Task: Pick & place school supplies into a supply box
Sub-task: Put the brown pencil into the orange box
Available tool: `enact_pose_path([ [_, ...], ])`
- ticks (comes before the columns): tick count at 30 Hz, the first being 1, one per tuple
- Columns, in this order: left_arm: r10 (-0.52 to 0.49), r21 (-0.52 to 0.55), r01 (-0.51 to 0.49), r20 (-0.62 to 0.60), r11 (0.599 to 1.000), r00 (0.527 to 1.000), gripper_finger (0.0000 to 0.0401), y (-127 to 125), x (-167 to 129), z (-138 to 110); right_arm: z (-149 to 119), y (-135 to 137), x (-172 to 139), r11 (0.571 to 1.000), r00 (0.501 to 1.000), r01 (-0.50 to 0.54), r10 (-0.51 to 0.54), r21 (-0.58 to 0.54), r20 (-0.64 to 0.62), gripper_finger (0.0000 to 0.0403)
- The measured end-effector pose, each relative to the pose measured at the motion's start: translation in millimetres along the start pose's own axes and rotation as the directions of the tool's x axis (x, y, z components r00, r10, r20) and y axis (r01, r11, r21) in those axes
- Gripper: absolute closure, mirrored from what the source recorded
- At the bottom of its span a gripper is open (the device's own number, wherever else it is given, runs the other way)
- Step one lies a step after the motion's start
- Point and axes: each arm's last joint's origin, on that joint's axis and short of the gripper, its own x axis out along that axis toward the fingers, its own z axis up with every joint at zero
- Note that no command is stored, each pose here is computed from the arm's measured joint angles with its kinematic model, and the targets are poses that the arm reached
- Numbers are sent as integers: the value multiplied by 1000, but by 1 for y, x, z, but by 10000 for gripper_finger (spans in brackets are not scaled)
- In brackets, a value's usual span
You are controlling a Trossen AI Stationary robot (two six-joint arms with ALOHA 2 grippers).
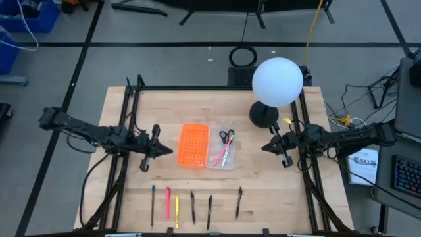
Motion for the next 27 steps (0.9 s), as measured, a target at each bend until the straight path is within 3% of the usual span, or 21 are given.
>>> enact_pose_path([
  [3, -14, 80, 19, -57, 997, 998, 395, -14, 1, 36, 0, 0, 0, 1000, 1000, 1, -1, 1, -3, 403],
  [6, -37, 253, 58, -87, 966, 996, 397, -29, -6, 59, 0, 0, 0, 1000, 1000, 0, 0, 1, -5, 403],
  [9, -42, 392, 38, 2, 919, 999, 398, -34, -18, 74, -1, 0, 0, 1000, 1000, 0, 0, 1, -5, 403],
  [13, -11, 436, -58, 156, 898, 988, 398, -23, -40, 88, -1, 0, 0, 1000, 1000, -1, 1, 28, -11, 403],
  [17, 65, 365, -181, 308, 913, 949, 399, -8, -67, 104, -4, 0, 0, 1000, 999, -3, 4, 22, -38, 403],
  [20, 54, 330, -163, 315, 930, 947, 399, -3, -80, 103, -3, 0, 0, 1000, 999, -4, 4, -18, -34, 403],
  [25, 20, 356, -85, 183, 931, 983, 400, -2, -64, 65, -2, 0, 0, 999, 1000, -5, 4, -54, -20, 403],
  [27, 68, 354, -123, 163, 927, 984, 400, 0, -58, 52, -2, 0, 0, 999, 1000, -5, 4, -54, -20, 403],
])
